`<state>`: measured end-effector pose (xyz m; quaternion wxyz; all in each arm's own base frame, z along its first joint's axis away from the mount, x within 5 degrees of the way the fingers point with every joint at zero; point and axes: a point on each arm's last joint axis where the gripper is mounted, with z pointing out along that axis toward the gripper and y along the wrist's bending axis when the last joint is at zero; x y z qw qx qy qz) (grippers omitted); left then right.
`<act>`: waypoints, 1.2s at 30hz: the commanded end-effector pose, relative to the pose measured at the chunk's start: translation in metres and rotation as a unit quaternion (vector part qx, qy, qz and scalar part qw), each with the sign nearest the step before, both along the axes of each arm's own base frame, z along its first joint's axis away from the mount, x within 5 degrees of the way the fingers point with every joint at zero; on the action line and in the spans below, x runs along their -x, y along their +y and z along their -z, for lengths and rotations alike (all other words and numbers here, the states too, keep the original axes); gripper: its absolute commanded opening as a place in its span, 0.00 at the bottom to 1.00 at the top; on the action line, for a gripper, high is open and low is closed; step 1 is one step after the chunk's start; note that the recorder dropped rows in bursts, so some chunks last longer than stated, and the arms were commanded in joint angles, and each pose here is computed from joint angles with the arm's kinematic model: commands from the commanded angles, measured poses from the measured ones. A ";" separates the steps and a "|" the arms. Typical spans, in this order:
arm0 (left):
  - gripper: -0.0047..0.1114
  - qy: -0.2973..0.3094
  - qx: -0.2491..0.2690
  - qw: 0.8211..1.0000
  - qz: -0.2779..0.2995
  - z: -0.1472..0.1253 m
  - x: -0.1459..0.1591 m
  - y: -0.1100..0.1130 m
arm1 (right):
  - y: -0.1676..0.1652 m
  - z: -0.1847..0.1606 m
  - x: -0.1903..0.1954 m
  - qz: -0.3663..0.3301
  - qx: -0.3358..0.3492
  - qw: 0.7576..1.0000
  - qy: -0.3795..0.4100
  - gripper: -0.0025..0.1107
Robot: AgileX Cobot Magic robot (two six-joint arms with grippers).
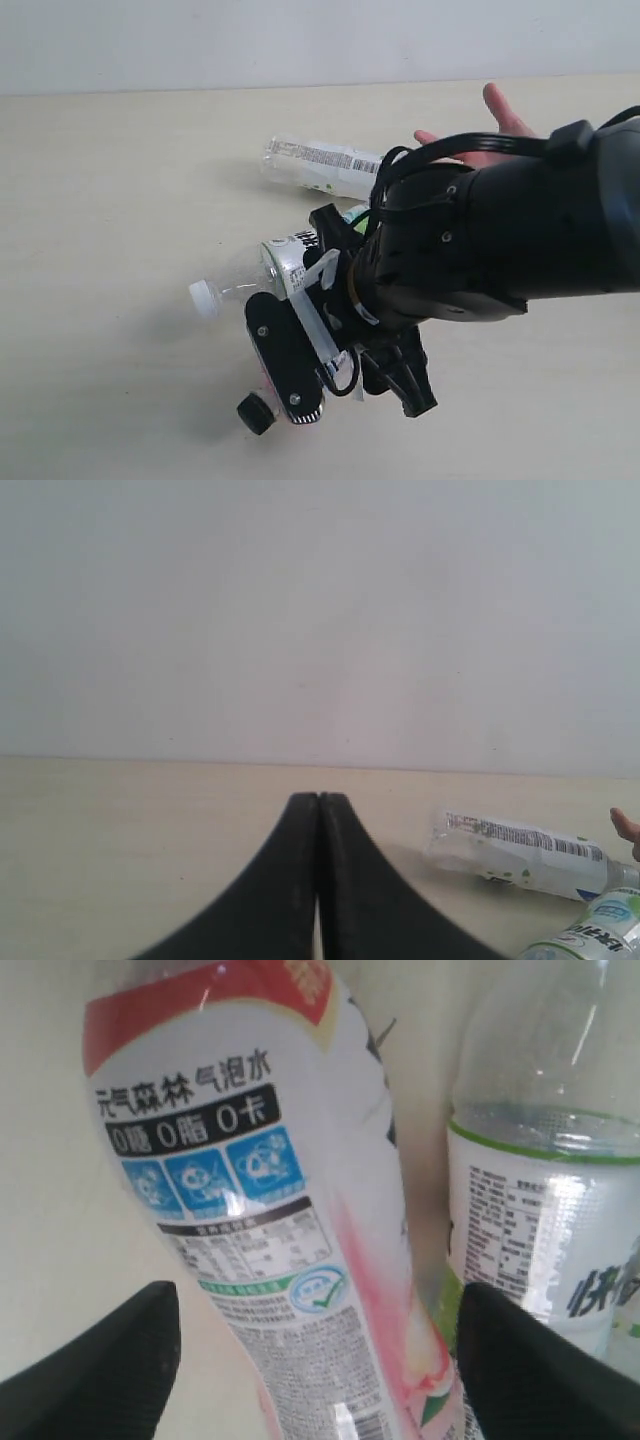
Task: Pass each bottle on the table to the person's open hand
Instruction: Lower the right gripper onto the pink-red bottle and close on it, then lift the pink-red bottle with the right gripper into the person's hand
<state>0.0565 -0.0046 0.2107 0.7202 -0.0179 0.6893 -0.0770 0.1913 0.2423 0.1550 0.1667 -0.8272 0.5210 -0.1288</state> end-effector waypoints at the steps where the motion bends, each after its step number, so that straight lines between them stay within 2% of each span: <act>1: 0.04 -0.002 0.003 1.000 -0.001 0.001 0.000 0.000 | 0.005 0.009 -0.002 -0.018 0.001 1.000 -0.003 0.66; 6: 0.04 -0.002 0.003 1.000 -0.001 0.001 0.000 0.000 | 0.009 0.015 -0.002 -0.023 -0.007 1.000 0.000 0.60; 17: 0.04 -0.002 0.003 1.000 -0.001 0.001 0.000 0.000 | 0.008 0.015 -0.002 0.034 -0.024 0.999 0.013 0.13; 20: 0.04 -0.002 0.003 1.000 -0.001 0.001 0.000 0.000 | 0.008 0.015 -0.002 0.034 -0.024 0.999 0.013 0.04; 28: 0.04 -0.002 0.003 1.000 -0.001 0.001 0.000 0.000 | 0.013 0.006 0.008 0.027 -0.038 0.999 0.008 0.02; 30: 0.04 -0.002 0.003 1.000 -0.001 0.001 0.000 0.000 | 0.011 -0.005 0.010 0.044 -0.051 0.998 0.006 0.02; 36: 0.04 -0.002 0.003 1.000 -0.001 0.001 0.000 0.000 | -0.015 -0.047 0.018 0.163 -0.062 0.985 -0.001 0.02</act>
